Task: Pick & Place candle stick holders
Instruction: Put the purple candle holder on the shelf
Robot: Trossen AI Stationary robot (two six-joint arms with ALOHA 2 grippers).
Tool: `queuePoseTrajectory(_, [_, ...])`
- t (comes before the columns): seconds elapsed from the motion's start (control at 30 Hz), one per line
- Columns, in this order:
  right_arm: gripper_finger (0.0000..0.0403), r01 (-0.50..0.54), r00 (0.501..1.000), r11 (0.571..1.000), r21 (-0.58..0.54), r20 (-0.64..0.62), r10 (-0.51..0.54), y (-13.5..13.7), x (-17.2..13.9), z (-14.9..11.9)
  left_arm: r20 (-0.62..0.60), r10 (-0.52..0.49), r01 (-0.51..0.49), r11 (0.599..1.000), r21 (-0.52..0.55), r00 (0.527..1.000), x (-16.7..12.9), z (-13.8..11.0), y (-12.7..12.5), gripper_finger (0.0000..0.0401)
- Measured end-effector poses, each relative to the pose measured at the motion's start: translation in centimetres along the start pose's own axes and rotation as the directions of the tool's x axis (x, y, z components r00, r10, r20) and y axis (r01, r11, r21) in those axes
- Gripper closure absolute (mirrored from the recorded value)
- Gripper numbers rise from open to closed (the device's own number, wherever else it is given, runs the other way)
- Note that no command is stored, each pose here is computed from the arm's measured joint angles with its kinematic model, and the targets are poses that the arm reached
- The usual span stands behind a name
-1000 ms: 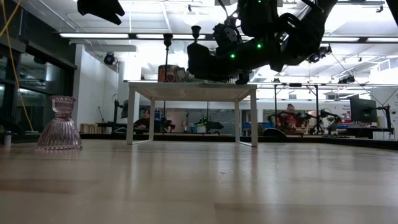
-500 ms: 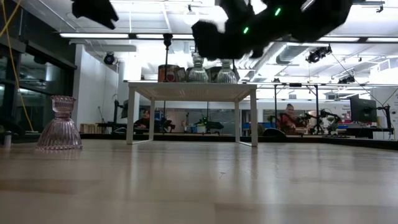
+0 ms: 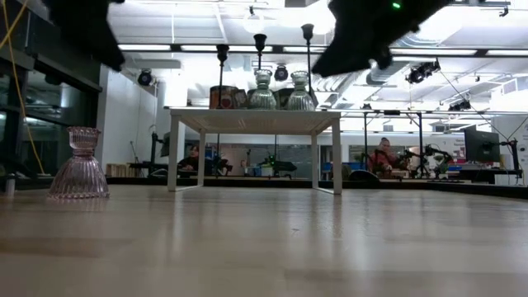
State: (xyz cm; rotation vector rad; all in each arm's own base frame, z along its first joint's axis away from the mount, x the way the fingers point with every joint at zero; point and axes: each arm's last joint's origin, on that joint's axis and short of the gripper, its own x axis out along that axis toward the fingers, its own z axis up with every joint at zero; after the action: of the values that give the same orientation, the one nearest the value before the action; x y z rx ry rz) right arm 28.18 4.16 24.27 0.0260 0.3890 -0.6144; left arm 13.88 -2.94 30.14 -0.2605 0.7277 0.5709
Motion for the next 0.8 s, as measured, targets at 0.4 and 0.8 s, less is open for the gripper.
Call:
queuePoseTrajectory(0.4, [0.0225,-0.064,0.997,0.996,0.057,-0.035,0.066,-3.1,-4.0,-4.8,-0.053,-0.042,0.040,0.999,-0.035,0.998,1.6,-6.8,-1.1,0.0189])
queuePoseTrajectory(0.8, [0.0224,-0.094,0.995,0.994,0.059,-0.036,0.097,-2.8,-4.8,-5.6,-0.056,-0.062,0.053,0.986,-0.159,0.996,1.6,-8.1,-1.4,0.0189])
